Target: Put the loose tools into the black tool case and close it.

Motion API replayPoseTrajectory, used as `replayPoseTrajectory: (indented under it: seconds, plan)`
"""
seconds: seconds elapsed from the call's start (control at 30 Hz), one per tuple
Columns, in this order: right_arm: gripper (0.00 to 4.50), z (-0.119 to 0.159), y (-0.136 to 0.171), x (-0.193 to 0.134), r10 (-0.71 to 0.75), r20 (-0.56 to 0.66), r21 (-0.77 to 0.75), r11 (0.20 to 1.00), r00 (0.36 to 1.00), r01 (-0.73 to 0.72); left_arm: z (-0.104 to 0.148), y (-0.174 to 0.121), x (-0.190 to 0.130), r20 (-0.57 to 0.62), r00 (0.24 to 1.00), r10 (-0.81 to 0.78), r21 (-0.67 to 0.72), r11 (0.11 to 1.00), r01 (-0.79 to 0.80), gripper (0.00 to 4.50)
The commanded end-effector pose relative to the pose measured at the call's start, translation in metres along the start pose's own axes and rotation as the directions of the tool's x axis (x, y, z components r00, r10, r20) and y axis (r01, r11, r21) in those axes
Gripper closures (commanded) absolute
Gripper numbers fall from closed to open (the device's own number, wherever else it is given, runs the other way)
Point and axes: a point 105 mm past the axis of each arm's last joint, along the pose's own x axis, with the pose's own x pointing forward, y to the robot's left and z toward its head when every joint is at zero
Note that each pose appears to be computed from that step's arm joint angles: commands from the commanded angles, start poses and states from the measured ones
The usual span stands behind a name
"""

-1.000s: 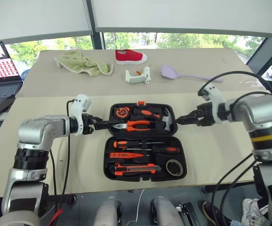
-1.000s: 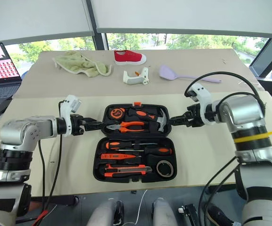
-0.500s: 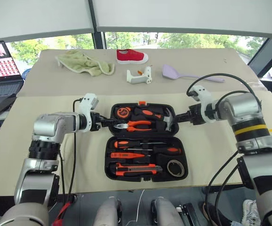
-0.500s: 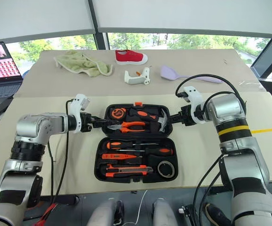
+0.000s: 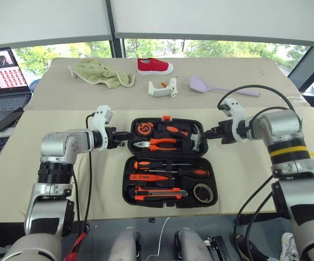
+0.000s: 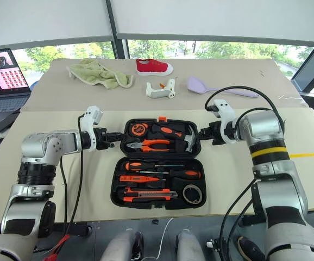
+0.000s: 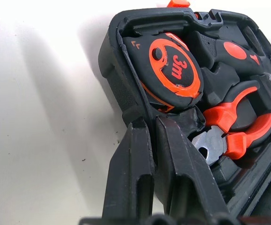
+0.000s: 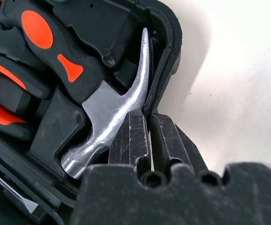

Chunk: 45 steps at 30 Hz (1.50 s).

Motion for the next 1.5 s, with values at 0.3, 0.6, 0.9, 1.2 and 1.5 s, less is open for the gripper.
replayPoseTrajectory:
  seconds: [0.3,0.6,0.9,1.2,1.5]
  plan:
    - [4.50,0.024,0.050,-0.060,0.187,0.397,-0.669,0.730,0.899,0.143,0.032,-0.026,-0.057,0.459,0.869,-0.183,0.378,0.926,-0.005,4.46]
    - [4.50,-0.074,0.065,-0.076,0.261,0.395,-0.919,0.110,0.881,0.379,-0.055,-0.047,-0.086,0.367,0.887,-0.281,0.759,0.641,-0.111,4.46]
    - [2.72,-0.158,0.055,-0.082,0.252,0.229,-0.964,0.191,0.940,0.184,-0.114,-0.012,-0.126,0.264,0.958,-0.110,0.736,0.665,-0.126,1.98]
    - [3.20,-0.155,0.076,-0.106,0.321,0.179,-0.881,0.473,0.930,0.006,-0.081,0.028,-0.121,0.251,0.968,0.006,0.669,0.722,-0.178,2.04]
    - [4.50,-0.166,0.126,-0.068,0.435,-0.009,-0.842,0.483,0.900,-0.242,-0.044,-0.008,-0.051,0.087,0.976,-0.198,0.698,0.712,0.082,4.45]
